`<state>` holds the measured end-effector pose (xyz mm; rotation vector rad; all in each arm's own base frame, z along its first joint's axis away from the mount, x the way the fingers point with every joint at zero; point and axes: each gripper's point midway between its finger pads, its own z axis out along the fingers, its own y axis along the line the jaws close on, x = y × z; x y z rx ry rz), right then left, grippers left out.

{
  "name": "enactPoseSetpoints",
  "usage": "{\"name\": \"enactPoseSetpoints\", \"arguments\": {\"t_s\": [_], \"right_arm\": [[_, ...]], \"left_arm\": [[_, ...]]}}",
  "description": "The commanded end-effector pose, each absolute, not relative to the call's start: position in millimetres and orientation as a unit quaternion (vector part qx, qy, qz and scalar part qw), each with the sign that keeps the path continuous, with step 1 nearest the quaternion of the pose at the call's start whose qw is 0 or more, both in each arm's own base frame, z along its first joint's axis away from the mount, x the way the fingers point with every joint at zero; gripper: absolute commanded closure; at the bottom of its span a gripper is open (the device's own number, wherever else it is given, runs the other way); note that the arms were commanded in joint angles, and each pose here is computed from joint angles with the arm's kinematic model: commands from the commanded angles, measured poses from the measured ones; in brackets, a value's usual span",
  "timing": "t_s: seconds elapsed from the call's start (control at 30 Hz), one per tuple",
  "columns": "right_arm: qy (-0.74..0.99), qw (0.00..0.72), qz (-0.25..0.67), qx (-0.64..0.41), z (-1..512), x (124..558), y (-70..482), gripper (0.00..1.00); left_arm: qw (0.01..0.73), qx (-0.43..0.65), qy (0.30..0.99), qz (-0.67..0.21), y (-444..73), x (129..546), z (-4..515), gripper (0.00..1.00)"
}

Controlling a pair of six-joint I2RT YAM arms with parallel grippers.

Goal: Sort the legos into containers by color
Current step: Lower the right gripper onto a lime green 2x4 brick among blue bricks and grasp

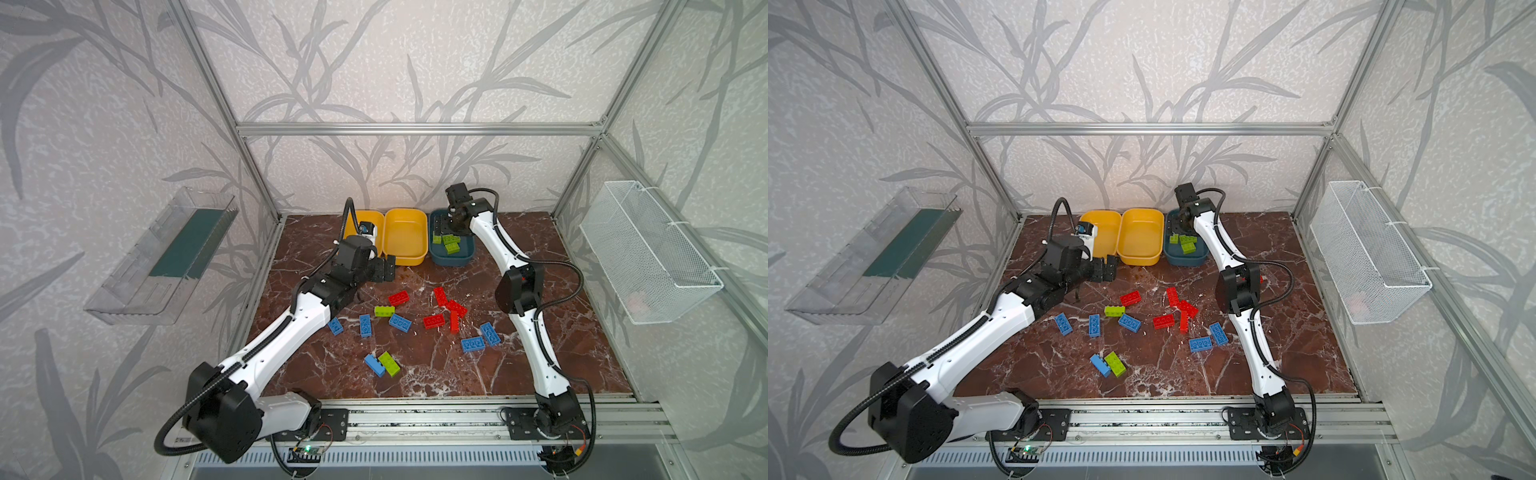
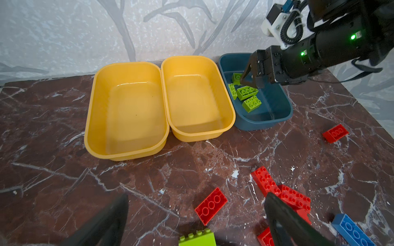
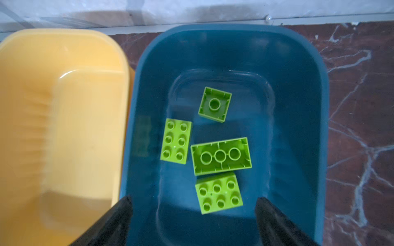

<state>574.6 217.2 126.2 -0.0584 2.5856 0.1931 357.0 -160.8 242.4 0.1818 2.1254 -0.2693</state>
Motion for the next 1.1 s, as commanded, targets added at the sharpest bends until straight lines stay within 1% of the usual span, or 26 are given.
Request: {"name": "enactPoseSetpoints", "arguments": {"t_s": [0.0, 0.1, 0.3, 0.43, 0.6, 0.77, 0.83, 1.03, 1.07], "right_arm": [[0.957, 0.276, 0.057, -0.067, 186.9, 526.1, 239.2, 0.10], [0.964, 0.242, 0.047, -0.095, 189.9, 484.7, 255.8, 0.10], [0.958, 0.198, 0.075, -0.194, 172.9, 401.2, 322.9, 0.12], [0.951, 0.172, 0.099, -0.237, 158.1, 352.5, 361.2, 0.18], [0.941, 0.140, 0.136, -0.278, 140.0, 306.5, 396.6, 0.24], [0.943, 0.106, 0.142, -0.281, 123.6, 287.7, 408.8, 0.24], [0.947, 0.102, 0.141, -0.270, 116.8, 288.1, 410.9, 0.22], [0.968, 0.090, 0.129, -0.195, 90.1, 295.1, 415.5, 0.20], [0.972, 0.082, 0.126, -0.181, 86.9, 294.3, 415.3, 0.18]], "left_arm": [[0.479, 0.069, 0.870, -0.098, -145.2, 342.4, 234.8, 0.01], [0.475, 0.048, 0.872, -0.104, -134.9, 326.7, 230.9, 0.01], [0.486, -0.014, 0.867, -0.108, -106.6, 294.5, 227.5, 0.01], [0.493, -0.057, 0.860, -0.118, -90.3, 274.5, 226.4, 0.01], [0.477, -0.081, 0.861, -0.158, -87.4, 250.2, 230.6, 0.01], [0.453, -0.117, 0.869, -0.159, -72.0, 224.3, 239.3, 0.01], [0.455, -0.117, 0.869, -0.154, -66.3, 216.4, 239.0, 0.01], [0.496, -0.107, 0.851, -0.134, -53.7, 213.2, 238.2, 0.01], [0.497, -0.106, 0.850, -0.135, -53.7, 213.0, 241.1, 0.01]]}}
